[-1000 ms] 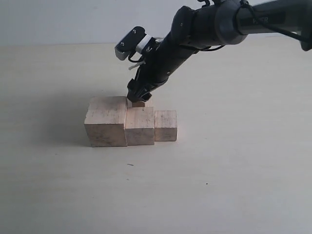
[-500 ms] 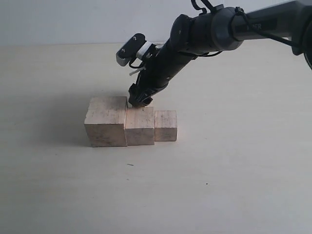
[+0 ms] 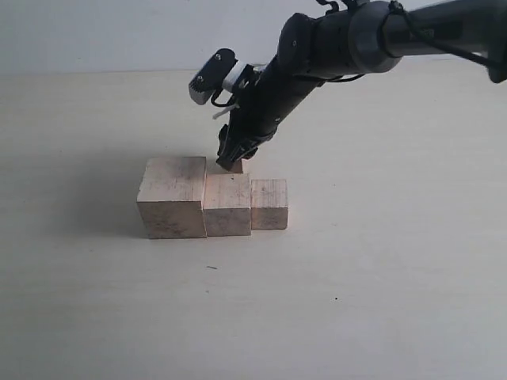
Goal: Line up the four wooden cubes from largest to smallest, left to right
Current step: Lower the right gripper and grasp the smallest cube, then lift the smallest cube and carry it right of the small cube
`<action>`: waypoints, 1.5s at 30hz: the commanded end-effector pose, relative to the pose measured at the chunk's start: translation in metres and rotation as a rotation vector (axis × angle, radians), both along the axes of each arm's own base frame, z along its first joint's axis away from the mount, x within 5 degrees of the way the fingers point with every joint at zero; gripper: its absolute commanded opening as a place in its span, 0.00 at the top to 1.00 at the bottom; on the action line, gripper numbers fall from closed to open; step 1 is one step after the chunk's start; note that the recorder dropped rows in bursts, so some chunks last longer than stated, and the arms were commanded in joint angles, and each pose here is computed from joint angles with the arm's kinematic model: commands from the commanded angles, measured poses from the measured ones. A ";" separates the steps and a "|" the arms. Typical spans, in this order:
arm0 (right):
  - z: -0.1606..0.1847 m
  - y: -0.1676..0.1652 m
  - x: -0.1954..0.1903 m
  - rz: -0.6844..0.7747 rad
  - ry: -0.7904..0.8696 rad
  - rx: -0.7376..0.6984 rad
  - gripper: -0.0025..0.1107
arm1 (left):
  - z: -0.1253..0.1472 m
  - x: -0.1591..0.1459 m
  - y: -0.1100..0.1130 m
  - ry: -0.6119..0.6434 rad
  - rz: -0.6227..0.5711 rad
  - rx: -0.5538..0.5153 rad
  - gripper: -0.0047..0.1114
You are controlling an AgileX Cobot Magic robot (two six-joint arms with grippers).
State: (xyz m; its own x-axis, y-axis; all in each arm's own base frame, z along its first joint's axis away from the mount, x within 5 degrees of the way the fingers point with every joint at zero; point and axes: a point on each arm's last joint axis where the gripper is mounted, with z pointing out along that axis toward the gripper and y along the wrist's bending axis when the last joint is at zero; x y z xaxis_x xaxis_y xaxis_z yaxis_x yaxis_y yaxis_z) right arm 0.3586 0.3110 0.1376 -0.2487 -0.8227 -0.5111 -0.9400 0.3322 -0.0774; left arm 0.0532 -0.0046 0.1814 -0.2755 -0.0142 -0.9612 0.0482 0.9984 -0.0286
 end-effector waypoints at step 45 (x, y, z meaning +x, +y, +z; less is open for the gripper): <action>0.081 -0.106 -0.022 0.426 0.158 -0.098 0.98 | 0.000 0.000 0.000 -0.014 0.004 0.002 0.96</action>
State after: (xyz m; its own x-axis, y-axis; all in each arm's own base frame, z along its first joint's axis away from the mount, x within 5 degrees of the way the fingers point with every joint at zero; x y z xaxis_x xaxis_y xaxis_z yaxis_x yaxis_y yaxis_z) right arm 0.3453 0.2086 0.2009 0.0519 -0.9267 -0.3723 -0.9923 -0.0897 0.0850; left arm 0.0532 -0.0046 0.1814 -0.2755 -0.0142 -0.9612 0.0482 0.9984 -0.0286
